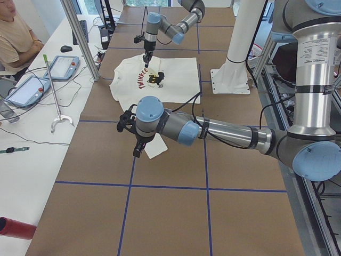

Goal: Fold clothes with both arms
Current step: 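Grasp the sleeve cuff with the right gripper and fold it across the chest, then release the sleeve and raise the right gripper while the left gripper grasps the other cuff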

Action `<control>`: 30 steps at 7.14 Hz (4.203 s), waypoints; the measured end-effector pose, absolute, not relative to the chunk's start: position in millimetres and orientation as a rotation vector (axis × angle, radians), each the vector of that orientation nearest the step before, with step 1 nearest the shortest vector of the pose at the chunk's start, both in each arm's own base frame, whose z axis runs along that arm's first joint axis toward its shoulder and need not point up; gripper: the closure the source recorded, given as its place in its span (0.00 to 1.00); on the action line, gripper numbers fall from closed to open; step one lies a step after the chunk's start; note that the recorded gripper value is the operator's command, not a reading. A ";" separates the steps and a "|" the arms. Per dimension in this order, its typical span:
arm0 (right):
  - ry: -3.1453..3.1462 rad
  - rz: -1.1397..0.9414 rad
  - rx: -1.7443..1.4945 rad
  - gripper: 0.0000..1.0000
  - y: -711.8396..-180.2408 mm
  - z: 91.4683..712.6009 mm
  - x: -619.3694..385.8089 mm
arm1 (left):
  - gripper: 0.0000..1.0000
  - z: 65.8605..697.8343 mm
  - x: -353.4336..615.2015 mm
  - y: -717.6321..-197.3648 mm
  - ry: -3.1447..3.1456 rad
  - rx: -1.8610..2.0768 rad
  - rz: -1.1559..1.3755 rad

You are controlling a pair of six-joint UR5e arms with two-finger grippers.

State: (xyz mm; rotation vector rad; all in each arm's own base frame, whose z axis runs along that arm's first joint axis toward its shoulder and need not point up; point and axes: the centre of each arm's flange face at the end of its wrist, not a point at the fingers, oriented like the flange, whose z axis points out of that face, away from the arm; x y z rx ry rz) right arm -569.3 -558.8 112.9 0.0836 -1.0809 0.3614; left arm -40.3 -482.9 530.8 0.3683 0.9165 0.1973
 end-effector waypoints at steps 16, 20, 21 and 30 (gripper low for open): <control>-1.085 0.393 0.182 0.01 -555.7 40.3 -699.1 | 0.07 502.5 -14.7 -480.6 0.958 0.326 0.090; -1.120 0.507 0.083 0.01 -649.3 179.2 -501.3 | 0.09 590.8 77.9 -514.6 0.928 0.197 0.076; -1.109 0.497 0.072 0.01 -659.4 225.1 -448.9 | 0.11 607.1 110.6 -516.6 0.906 0.170 0.096; -1.014 0.412 0.116 0.00 -651.4 353.0 -361.8 | 1.00 636.0 216.9 -519.0 0.860 0.103 0.219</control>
